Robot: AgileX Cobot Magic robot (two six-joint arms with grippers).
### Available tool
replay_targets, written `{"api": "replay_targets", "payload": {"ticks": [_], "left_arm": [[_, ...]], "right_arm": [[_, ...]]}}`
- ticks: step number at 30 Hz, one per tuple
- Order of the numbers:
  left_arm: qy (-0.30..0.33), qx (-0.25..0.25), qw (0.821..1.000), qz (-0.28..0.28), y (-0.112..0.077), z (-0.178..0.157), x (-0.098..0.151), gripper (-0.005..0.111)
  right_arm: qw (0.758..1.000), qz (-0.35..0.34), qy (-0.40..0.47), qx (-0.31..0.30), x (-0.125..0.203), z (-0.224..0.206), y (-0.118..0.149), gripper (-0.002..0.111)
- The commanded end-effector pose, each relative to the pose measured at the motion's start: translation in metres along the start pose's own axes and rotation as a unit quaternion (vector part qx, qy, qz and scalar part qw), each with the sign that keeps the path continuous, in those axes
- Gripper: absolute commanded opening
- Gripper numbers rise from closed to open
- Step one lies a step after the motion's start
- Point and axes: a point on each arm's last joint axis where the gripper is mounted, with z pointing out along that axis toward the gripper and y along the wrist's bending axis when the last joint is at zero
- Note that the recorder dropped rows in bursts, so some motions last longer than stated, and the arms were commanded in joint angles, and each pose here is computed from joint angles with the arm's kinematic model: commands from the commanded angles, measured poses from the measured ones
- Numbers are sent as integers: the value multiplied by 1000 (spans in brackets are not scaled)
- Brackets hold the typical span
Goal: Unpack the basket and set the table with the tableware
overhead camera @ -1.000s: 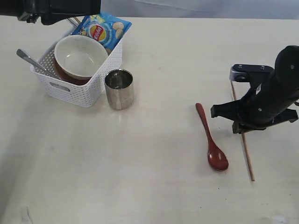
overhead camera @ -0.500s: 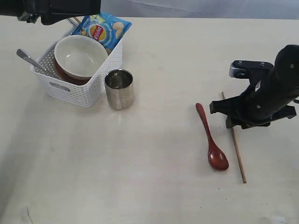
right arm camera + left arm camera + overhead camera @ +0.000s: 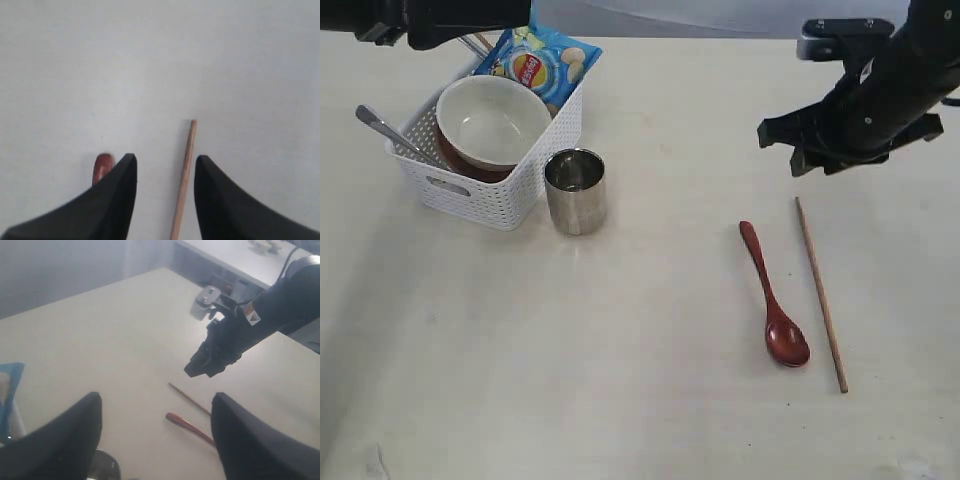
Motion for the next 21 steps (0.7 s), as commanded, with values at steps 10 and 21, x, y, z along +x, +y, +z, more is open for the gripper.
{"api": "replay_targets", "payload": {"ticks": [10,21], "left_arm": [[11,-117,992,-37,39,14,12,59],[33,-267,960,-74,86,24,33,59]], "right_arm": [[996,-44,-72,42,-30,-18,-53,37],[980,19,-174,95,-29,-18,-117,37]]}}
